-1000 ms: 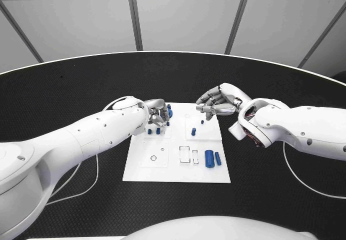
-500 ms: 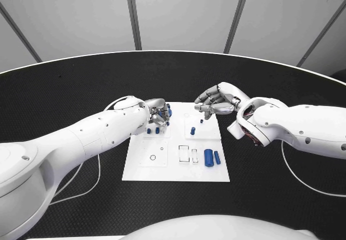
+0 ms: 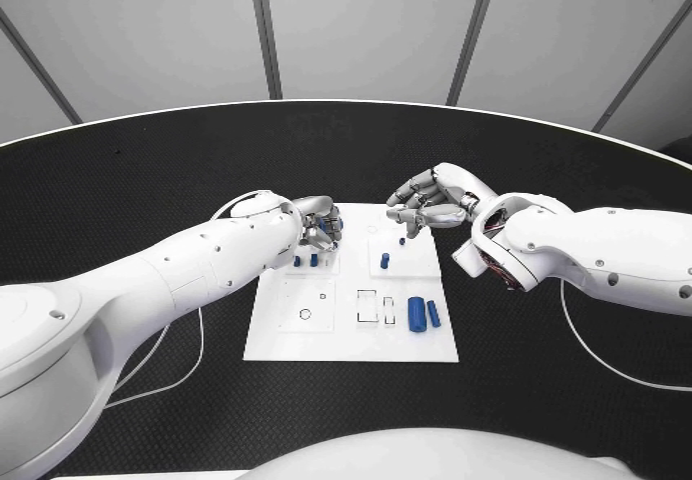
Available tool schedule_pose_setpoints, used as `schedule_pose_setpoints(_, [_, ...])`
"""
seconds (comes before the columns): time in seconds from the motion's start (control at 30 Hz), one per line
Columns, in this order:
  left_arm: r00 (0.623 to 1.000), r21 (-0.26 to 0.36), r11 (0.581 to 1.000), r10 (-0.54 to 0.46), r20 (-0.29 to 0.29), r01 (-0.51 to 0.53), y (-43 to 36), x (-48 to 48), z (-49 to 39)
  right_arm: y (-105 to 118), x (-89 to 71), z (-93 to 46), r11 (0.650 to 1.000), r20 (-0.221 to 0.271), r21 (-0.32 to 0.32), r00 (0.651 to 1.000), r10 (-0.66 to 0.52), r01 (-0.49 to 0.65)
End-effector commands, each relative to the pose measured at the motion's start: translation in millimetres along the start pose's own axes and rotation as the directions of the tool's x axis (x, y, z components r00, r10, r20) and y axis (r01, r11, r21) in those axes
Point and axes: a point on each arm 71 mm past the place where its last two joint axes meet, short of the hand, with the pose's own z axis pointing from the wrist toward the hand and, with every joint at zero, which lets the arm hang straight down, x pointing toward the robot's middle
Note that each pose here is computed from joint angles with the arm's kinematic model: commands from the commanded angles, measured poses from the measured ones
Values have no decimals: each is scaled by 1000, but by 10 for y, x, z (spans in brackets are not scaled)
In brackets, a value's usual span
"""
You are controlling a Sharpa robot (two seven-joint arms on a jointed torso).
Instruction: Assemble the parts on the task board
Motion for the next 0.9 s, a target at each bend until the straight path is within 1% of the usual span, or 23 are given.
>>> schedule_pose_setpoints(0.03, [1000, -3, 1000, 0, -4, 0, -6, 3, 6, 2, 2, -1, 1000, -1, 0, 1000, 0, 0])
schedule_pose_setpoints(0.17, [1000, -13, 1000, 0, -15, -1, 0, 12, 13, 7, 7, 0, 1000, -2, -1, 1000, 1, -1])
schedule_pose_setpoints(0.57, [999, -44, 999, -1, -36, -1, 54, 27, 20, 10, 11, -1, 1000, -4, -2, 1000, 1, -1])
schedule_pose_setpoints(0.9, [999, -41, 999, -2, -47, 0, 45, 55, 28, 15, 17, 0, 1000, -5, -3, 1000, 2, -2])
